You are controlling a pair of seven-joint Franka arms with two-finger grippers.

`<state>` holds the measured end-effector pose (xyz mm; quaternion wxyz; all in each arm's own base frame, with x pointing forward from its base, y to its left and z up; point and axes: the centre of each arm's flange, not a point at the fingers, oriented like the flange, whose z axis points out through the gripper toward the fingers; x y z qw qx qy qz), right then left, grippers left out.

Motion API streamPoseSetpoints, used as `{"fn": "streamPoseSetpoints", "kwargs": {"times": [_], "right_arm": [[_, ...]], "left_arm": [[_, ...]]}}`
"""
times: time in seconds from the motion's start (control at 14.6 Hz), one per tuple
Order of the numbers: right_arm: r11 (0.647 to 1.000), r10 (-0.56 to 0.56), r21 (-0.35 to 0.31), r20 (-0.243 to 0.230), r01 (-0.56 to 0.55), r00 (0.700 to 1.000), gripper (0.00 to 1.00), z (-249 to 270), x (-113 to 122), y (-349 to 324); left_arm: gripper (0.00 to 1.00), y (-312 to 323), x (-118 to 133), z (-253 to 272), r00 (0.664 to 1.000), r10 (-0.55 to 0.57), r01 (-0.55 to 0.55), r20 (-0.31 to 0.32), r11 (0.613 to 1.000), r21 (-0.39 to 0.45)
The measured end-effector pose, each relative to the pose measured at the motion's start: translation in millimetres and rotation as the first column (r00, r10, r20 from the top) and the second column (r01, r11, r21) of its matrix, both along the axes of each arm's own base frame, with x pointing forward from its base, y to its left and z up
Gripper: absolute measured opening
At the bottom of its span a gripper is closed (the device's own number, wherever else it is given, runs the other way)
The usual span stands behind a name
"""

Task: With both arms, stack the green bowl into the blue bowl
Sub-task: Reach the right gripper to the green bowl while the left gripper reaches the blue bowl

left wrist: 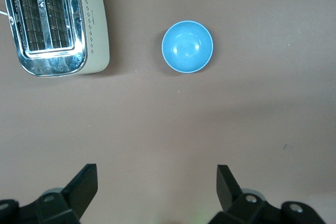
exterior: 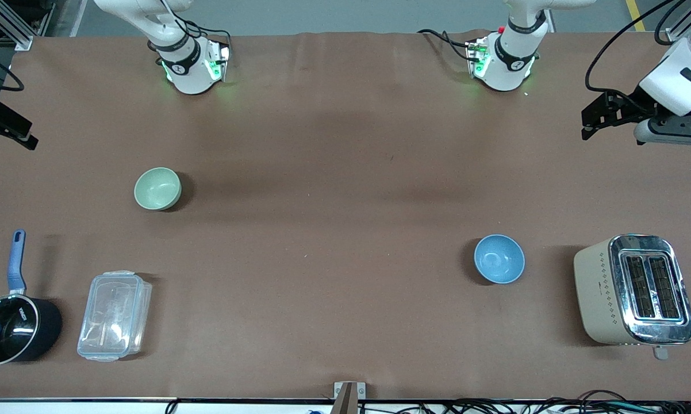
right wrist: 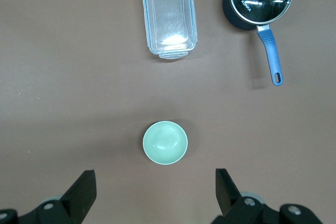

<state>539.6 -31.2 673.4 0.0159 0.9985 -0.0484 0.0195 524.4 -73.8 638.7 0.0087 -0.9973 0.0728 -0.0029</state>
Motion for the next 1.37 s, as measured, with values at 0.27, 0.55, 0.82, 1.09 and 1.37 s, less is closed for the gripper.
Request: {"fn": "streamPoseSetpoints", "kwargs": {"times": [0.27,0.55,0.82,1.09,1.37], "right_arm": [[1.0,0.0,0.0,-0.001,0.0,1.0,1.0,0,0,0],[1.0,0.003,0.001,-0.024,-0.003,1.0,1.0,-4,-1,0],[1.0,0.016,0.008,-0.122,-0.015,0.992,1.0,-61,-2,-6],[0.999,0.049,0.021,-0.122,-0.047,0.991,1.0,-180,-12,-44],[0.998,0.065,0.019,-0.07,-0.064,0.995,1.0,-300,-47,-73]], "left_arm": [[1.0,1,2,1,1.0,0.0,0.0,0.005,1.0,-0.001],[1.0,3,37,-38,1.0,-0.004,0.004,-0.001,1.0,-0.006],[1.0,1,96,-153,0.999,0.0,-0.001,-0.044,1.0,-0.011],[1.0,10,132,-275,0.998,0.018,-0.019,-0.053,1.0,-0.02],[0.84,11,140,-369,1.0,0.023,-0.024,-0.019,0.999,-0.032]]}}
